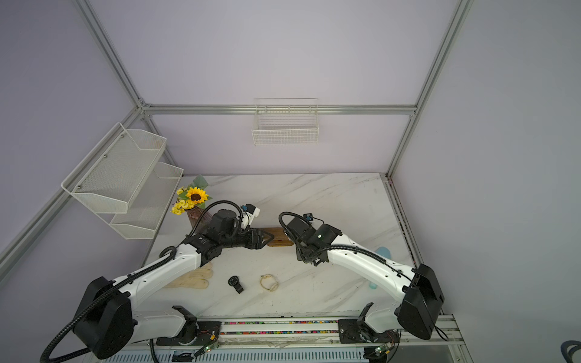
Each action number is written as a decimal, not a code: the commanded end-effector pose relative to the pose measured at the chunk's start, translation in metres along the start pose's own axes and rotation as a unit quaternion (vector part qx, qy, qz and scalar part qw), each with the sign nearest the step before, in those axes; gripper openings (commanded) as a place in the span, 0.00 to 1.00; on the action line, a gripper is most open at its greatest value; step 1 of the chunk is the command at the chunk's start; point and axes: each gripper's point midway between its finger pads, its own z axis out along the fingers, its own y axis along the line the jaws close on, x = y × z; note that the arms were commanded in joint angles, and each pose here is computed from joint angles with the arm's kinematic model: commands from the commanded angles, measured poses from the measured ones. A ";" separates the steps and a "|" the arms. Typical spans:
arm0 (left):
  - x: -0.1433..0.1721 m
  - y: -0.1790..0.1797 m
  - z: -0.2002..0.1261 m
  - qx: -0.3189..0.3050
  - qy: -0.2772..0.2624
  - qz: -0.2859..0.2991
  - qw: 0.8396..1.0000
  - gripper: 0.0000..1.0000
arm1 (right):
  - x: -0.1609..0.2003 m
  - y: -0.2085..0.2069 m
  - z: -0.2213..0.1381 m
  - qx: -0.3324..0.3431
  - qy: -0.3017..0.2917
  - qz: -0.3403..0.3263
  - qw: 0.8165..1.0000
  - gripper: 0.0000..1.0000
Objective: Place watch on stand
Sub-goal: Adjust the watch at the center of the board.
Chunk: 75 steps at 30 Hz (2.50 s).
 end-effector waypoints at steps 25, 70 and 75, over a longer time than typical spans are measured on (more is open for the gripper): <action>-0.013 -0.079 -0.004 0.086 -0.055 0.103 0.989 0.73 | 0.035 0.028 0.001 -0.153 0.044 0.023 0.987 0.03; 0.106 -0.033 0.053 -0.033 0.197 -0.006 0.980 0.69 | 0.062 -0.039 0.044 -0.183 0.018 0.163 0.969 0.28; 0.130 -0.040 0.060 -0.053 0.226 -0.024 0.972 0.70 | 0.063 -0.041 0.045 -0.183 0.019 0.154 0.971 0.27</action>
